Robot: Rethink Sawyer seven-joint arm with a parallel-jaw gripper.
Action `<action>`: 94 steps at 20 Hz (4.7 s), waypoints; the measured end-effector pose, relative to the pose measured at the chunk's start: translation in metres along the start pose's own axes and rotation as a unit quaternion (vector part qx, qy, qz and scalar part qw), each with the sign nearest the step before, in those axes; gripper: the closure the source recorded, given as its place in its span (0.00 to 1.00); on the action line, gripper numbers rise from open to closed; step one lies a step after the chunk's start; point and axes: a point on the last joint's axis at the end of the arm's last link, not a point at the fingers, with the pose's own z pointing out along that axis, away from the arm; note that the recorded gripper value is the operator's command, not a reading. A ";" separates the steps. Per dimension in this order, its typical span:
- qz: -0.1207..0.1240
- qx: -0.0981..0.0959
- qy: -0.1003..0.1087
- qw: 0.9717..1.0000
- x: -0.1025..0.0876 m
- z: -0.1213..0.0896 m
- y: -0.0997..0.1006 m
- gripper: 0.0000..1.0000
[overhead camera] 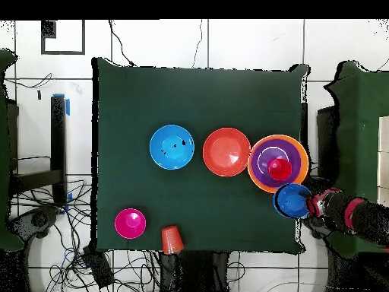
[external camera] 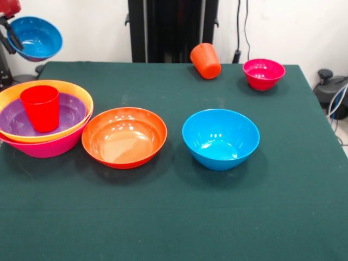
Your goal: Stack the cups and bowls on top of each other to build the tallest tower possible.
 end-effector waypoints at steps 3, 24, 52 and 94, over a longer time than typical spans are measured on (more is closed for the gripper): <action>-0.004 -0.006 -0.022 1.000 -0.003 0.005 0.005 1.00; -0.020 -0.109 -0.126 0.986 -0.043 0.049 0.038 1.00; -0.137 -0.205 -0.097 0.964 -0.098 0.072 0.006 1.00; -0.223 -0.166 -0.098 0.956 -0.138 0.049 -0.055 1.00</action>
